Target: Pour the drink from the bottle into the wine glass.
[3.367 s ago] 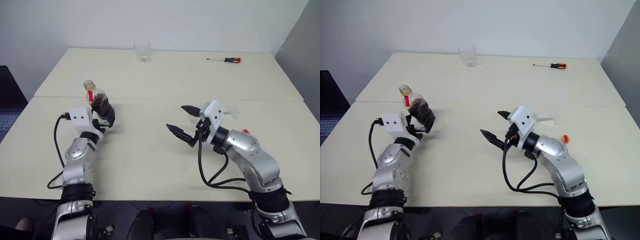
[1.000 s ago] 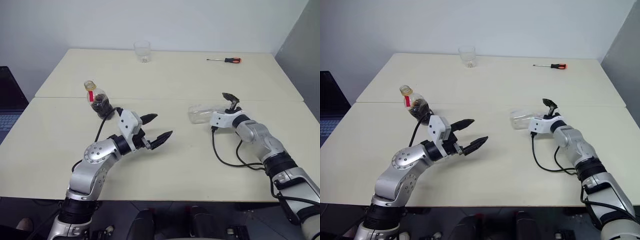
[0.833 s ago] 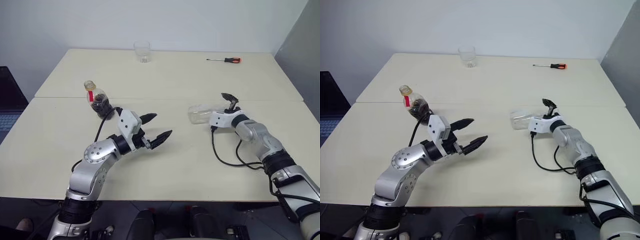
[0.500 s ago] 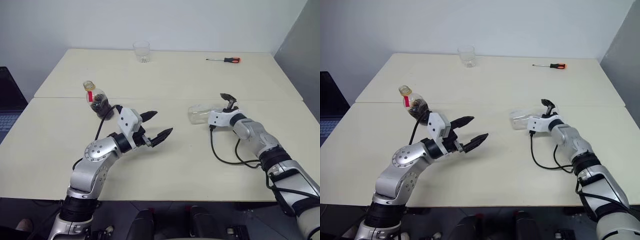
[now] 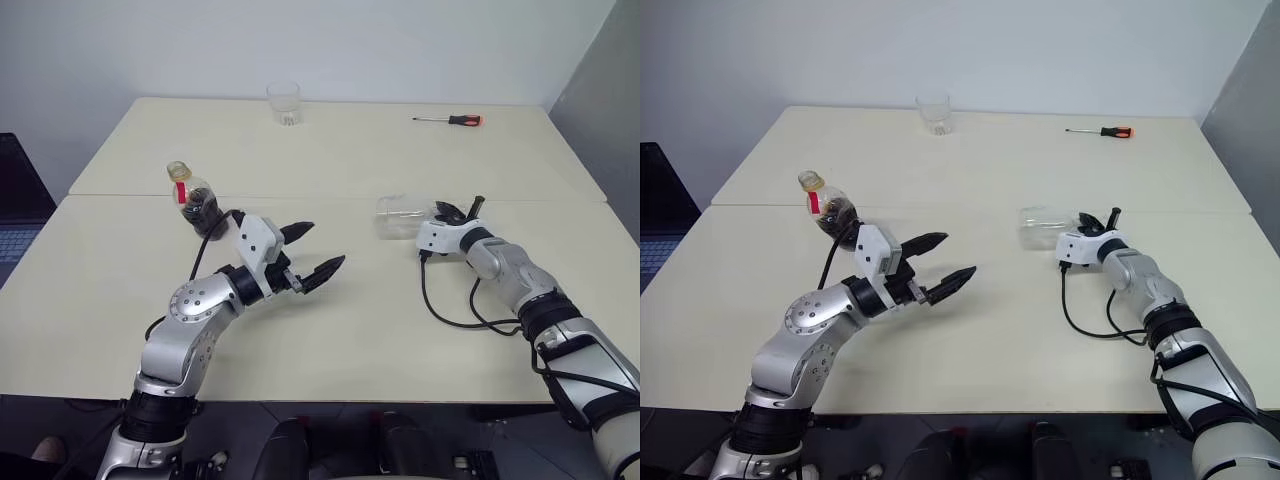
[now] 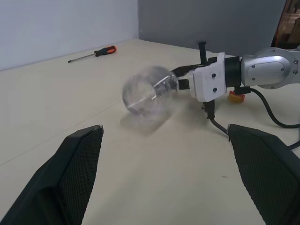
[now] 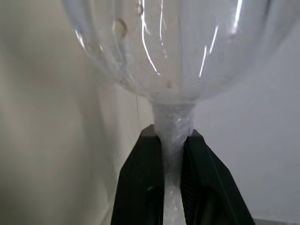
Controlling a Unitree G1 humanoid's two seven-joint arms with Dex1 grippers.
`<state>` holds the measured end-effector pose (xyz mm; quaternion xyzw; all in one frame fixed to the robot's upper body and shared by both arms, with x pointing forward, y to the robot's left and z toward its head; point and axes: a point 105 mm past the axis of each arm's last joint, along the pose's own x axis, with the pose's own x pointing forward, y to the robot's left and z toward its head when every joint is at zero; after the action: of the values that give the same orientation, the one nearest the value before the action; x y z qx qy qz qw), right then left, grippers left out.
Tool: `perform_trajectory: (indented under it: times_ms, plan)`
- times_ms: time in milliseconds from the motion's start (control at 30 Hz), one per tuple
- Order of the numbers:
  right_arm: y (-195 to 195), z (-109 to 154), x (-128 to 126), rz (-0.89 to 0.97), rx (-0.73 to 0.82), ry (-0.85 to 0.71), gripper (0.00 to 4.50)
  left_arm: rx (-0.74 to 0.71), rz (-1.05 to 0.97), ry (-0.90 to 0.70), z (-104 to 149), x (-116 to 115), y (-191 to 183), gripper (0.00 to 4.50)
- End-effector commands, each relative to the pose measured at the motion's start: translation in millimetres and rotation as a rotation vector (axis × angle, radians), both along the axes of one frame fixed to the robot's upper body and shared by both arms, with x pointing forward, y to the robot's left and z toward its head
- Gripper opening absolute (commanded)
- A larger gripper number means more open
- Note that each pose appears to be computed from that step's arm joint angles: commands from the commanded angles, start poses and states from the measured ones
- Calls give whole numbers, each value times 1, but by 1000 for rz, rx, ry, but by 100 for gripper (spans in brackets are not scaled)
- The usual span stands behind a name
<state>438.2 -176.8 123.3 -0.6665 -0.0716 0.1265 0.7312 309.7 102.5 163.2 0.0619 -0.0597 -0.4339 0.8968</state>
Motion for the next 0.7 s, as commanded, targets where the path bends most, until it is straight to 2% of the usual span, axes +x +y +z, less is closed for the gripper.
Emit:
perform_trajectory:
  times_ms: [33,200,267,433,567,700]
  plan:
    - [0,19,4,5,8,-64,16,-8,-8,-52,12,0,-1,450]
    - [0,21,4,2,31,-70,16,-7,-8,-52,13,0,-1,450]
    - [8,30,3,24,97,-86,16,-7,-7,-52,13,0,0,450]
    - [49,49,-4,140,435,-51,16,-6,-16,-32,9,-6,3,450]
    - [92,60,-16,288,743,47,16,-16,-23,-17,9,-9,3,450]
    - [127,58,-28,409,993,179,16,-32,-31,5,8,-14,4,450]
